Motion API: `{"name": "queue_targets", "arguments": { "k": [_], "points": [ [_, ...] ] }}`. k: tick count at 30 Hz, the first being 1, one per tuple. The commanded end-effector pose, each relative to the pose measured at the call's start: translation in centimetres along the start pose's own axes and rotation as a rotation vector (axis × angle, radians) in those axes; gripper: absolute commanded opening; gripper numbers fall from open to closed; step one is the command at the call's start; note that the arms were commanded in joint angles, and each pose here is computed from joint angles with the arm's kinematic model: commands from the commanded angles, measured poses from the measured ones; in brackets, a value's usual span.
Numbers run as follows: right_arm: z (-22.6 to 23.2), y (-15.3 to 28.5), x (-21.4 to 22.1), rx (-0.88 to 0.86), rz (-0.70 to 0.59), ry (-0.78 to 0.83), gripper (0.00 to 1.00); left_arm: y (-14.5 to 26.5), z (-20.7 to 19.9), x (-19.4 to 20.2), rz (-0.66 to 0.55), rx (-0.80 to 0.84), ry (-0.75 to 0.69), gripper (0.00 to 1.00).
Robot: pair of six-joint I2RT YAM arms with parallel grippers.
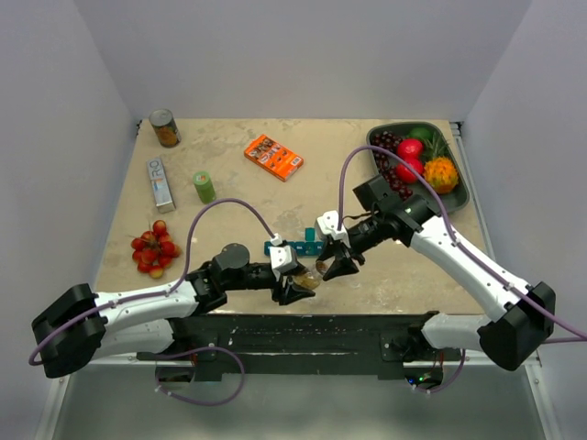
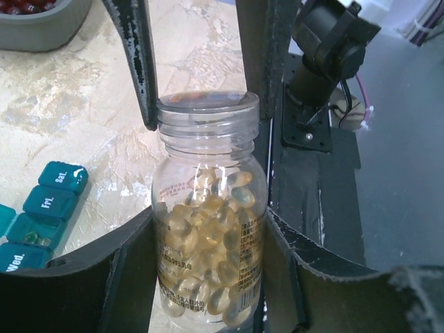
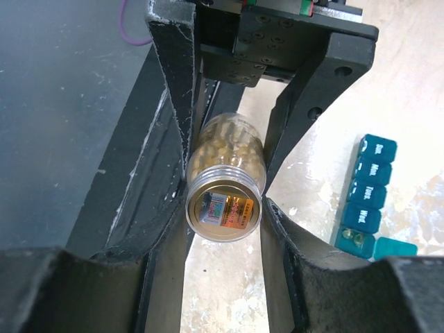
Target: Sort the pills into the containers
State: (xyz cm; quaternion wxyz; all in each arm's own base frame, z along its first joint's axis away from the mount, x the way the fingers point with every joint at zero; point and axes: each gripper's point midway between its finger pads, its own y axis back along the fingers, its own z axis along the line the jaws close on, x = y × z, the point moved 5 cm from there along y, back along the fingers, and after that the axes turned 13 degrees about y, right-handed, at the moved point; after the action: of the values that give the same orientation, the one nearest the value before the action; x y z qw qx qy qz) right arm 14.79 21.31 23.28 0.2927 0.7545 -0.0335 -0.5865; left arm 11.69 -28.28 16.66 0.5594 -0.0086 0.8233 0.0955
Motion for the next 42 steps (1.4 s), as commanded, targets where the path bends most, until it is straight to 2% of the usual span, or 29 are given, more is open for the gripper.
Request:
{"name": "queue_targets", "arguments": {
  "k": [1, 12, 21, 26, 31, 34, 35, 38, 39, 41, 42],
  "points": [
    [-0.7, 0.0, -0.1, 0.045, 0.013, 0.024, 0.0, -0.2, -2.1, -6.6, -0.289, 0.076, -0.05, 0.0],
    [-1.3, -0.4, 0.0, 0.057, 0.004, -0.05, 0.0, 1.2, -3.2, -9.5, -0.465, 0.094, -0.057, 0.0],
    [-2.8, -1.1, 0.8, 0.098, 0.025, -0.213, 0.0, 0.7, -2.4, -11.6, -0.484, 0.016, -0.116, 0.0],
    [-4.6, -1.4, 1.8, 0.261, 0.067, -0.434, 0.0, 0.7, -0.3, -12.7, -0.523, -0.141, -0.113, 0.0],
    [-6.3, -1.2, 2.6, 0.408, 0.127, -0.679, 0.0, -0.2, 2.9, -11.6, -0.448, -0.332, -0.129, 0.0],
    [-6.7, -1.1, 2.1, 0.406, 0.107, -0.726, 0.01, -0.7, 4.3, -10.1, -0.388, -0.396, -0.116, 0.0],
    [-6.8, -1.2, 1.7, 0.393, 0.089, -0.726, 0.05, -0.8, 4.6, -9.6, -0.364, -0.403, -0.109, 0.0],
    [-7.3, -0.5, 1.1, 0.386, 0.063, -0.708, 0.28, -1.1, 4.8, -8.3, -0.321, -0.396, -0.099, 0.0],
    [-7.7, -0.1, 0.4, 0.382, 0.044, -0.689, 0.44, -1.2, 4.8, -7.9, -0.312, -0.391, -0.1, 0.0],
    [-7.6, 0.9, -0.2, 0.365, 0.052, -0.624, 0.64, -1.2, 4.8, -7.0, -0.269, -0.372, -0.099, 0.0],
    [-7.7, 1.5, -1.0, 0.365, 0.042, -0.58, 0.8, -1.2, 4.7, -6.7, -0.258, -0.364, -0.098, 0.0]
  ]
}}
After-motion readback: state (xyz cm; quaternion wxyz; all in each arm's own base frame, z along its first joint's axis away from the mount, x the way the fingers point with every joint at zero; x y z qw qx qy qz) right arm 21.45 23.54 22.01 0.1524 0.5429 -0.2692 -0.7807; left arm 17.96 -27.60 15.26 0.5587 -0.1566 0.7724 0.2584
